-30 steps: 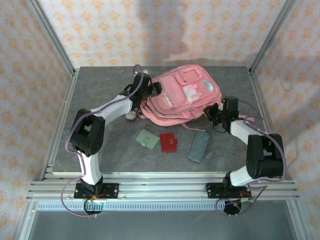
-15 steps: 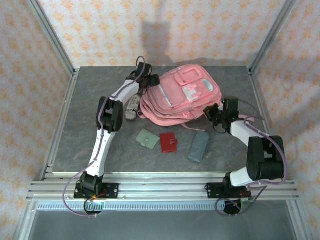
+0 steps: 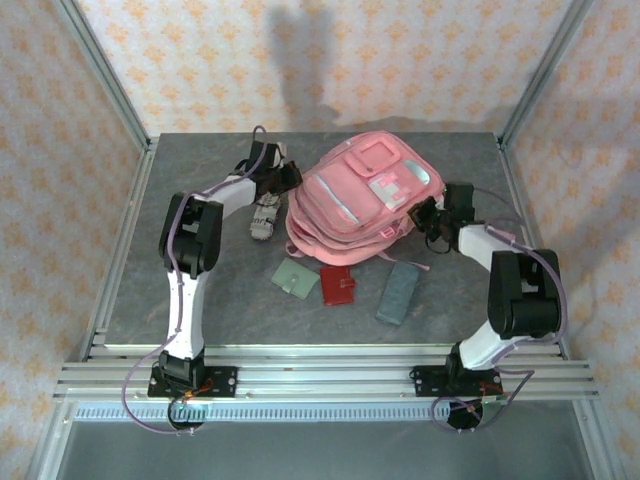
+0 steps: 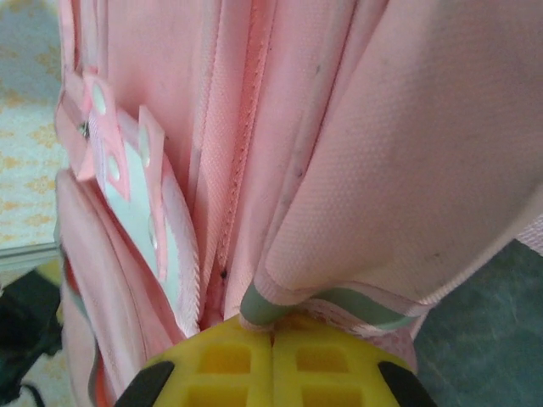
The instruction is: Pack the student bag
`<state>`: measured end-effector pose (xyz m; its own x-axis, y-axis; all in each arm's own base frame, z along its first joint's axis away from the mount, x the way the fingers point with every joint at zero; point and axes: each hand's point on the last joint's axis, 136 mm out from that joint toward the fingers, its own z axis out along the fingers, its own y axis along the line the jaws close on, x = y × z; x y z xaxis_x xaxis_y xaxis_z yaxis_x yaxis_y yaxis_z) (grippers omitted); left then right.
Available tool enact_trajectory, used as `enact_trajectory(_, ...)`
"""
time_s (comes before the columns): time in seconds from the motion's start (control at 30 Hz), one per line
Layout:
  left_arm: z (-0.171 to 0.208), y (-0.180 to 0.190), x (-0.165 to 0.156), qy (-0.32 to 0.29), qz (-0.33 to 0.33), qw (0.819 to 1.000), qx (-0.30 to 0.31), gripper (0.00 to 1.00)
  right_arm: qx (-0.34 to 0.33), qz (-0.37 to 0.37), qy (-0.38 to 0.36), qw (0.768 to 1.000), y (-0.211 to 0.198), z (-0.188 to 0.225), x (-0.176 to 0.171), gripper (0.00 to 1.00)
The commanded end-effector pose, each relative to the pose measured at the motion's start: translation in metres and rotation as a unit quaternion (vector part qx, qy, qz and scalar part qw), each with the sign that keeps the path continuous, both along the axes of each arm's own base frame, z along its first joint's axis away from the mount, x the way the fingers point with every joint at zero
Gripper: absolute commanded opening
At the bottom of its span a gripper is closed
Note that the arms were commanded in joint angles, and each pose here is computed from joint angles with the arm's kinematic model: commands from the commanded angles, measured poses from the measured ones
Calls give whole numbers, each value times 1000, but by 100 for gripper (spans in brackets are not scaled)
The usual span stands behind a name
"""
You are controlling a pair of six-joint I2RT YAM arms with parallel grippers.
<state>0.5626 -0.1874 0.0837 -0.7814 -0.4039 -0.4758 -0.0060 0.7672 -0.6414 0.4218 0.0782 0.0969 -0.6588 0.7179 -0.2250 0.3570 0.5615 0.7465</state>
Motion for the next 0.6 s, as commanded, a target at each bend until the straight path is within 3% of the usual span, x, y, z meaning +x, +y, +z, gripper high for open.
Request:
enact_trajectory(0.0,46,-54,-45,-21,-83,993,-76,0,16,30,-47,998,18,25,28,0)
enact_trajectory(0.3,56,-78,-139,-33,-84,989,-117,0,28,94,-45,994,82,21,77,0)
enact_trajectory(0.43,65,-93,-162,-45,-85,987,-129,0,27,118,-43,992,112,17,97,3)
enact_trajectory(0.57,69,-117,-170,-61,-90,985,-131,0,20,131,-39,990,134,11,118,13)
